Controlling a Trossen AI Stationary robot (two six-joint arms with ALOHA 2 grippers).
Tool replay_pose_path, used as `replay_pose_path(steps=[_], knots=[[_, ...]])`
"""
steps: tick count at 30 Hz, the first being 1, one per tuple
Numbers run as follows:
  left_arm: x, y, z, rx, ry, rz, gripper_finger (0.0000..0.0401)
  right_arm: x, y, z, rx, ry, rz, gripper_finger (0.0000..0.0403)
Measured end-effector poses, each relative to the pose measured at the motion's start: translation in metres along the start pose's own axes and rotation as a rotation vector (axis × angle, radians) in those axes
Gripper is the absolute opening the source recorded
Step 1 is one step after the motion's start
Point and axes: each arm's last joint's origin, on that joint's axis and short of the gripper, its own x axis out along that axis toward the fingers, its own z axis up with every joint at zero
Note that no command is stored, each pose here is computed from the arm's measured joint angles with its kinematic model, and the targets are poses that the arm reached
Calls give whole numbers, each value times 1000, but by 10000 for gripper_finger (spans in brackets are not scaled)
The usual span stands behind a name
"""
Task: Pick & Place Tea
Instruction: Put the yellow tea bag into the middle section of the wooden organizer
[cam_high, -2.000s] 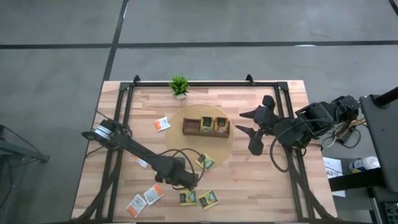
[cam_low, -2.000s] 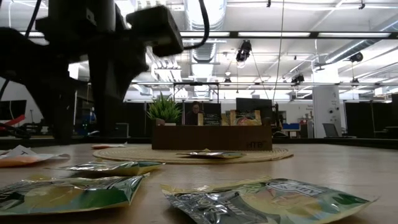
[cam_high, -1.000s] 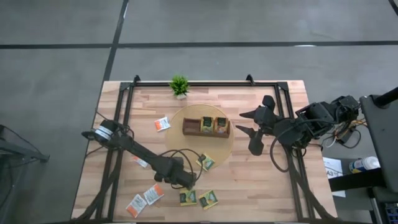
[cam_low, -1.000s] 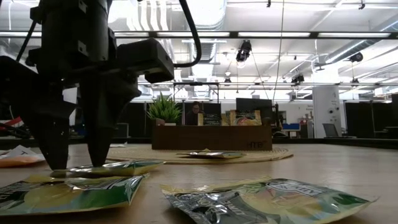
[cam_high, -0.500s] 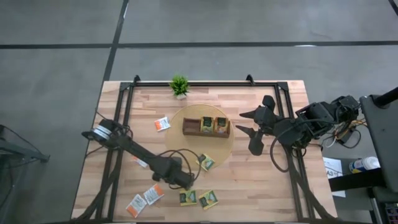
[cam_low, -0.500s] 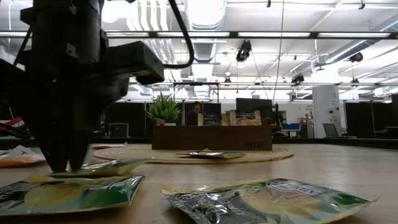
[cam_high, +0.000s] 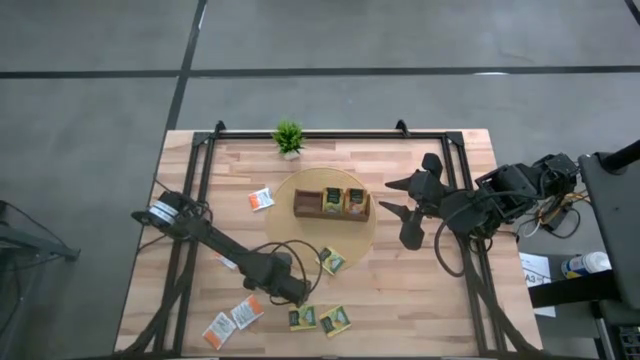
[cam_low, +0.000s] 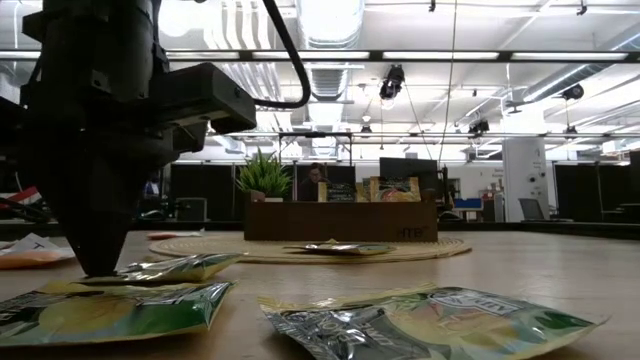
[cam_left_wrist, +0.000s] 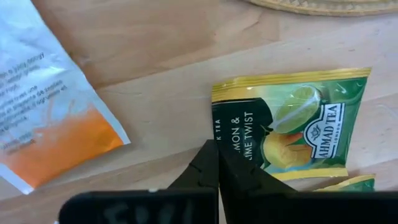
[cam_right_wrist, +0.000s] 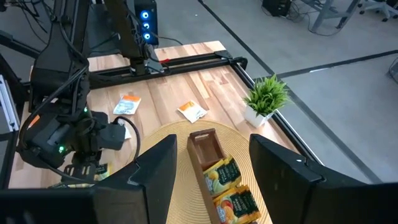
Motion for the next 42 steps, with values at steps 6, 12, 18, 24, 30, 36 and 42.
replay_pose_path(steps=[6,12,18,24,30,36,42], knots=[[-28,-11,5,136,-110,-104,0,0,0,0,-2,0,0,199],[-46,-23,0,394,-102,-152,0,0,0,0,-1,0,0,199],[-56,-31,-3,691,-114,-197,0,0,0,0,0,0,0,199],[-62,-36,-5,1023,-71,-241,15,0,0,0,1,0,0,199],[-64,-38,-2,1170,20,-285,97,0,0,0,2,-1,0,199],[-63,-37,-2,1361,24,-292,197,0,1,0,-2,13,24,199],[-63,-31,1,1626,23,-236,248,-5,-3,-4,-11,77,106,199]])
